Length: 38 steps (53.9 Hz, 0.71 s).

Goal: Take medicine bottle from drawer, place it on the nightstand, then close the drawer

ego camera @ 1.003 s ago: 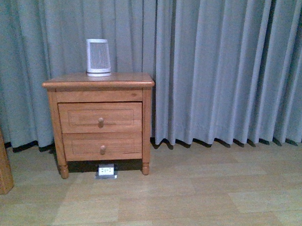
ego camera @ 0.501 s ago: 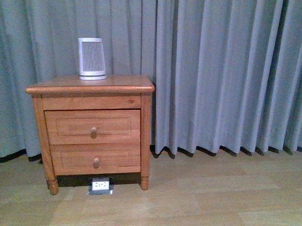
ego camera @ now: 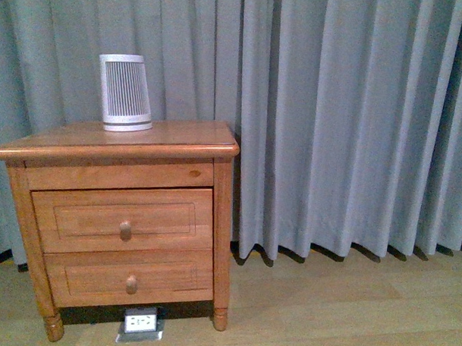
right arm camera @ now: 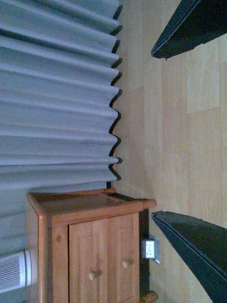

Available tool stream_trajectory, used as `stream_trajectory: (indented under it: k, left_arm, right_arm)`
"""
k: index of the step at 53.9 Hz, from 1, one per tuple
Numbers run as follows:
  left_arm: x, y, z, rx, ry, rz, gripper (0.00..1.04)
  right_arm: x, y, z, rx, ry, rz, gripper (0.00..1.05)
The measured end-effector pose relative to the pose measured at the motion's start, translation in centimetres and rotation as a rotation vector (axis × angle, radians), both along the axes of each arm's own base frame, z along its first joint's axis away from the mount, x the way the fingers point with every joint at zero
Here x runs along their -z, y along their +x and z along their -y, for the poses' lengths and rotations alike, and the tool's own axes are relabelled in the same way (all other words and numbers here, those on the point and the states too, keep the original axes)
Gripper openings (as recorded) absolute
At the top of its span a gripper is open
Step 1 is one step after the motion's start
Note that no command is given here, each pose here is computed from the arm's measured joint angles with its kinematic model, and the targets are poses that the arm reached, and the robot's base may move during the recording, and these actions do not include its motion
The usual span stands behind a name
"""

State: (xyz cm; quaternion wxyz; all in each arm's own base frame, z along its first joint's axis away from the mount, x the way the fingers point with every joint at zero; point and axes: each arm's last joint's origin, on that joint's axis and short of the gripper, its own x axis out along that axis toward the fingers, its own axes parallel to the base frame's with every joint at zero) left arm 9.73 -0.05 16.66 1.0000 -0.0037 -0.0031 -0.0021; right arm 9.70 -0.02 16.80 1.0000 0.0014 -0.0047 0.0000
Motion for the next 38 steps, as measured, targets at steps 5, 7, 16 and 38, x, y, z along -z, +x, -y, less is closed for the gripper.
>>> stream_trajectory:
  k: [5,7,16,38]
  left_arm:
    - [0.0,0.0,0.0,0.001,0.000,0.000,0.98]
    - [0.0,0.0,0.0,0.001,0.000,0.000,0.98]
    - [0.0,0.0,0.0,0.001,0.000,0.000,0.98]
    - [0.7,1.3,0.0,-0.071,-0.217,-0.231,0.98]
  right_arm:
    - [0.0,0.0,0.0,0.000,0.000,0.000,0.98]
    - [0.0,0.0,0.0,0.000,0.000,0.000,0.98]
    - [0.0,0.0,0.0,0.000,0.000,0.000,0.98]
    - [0.0,0.0,0.0,0.000,0.000,0.000,0.98]
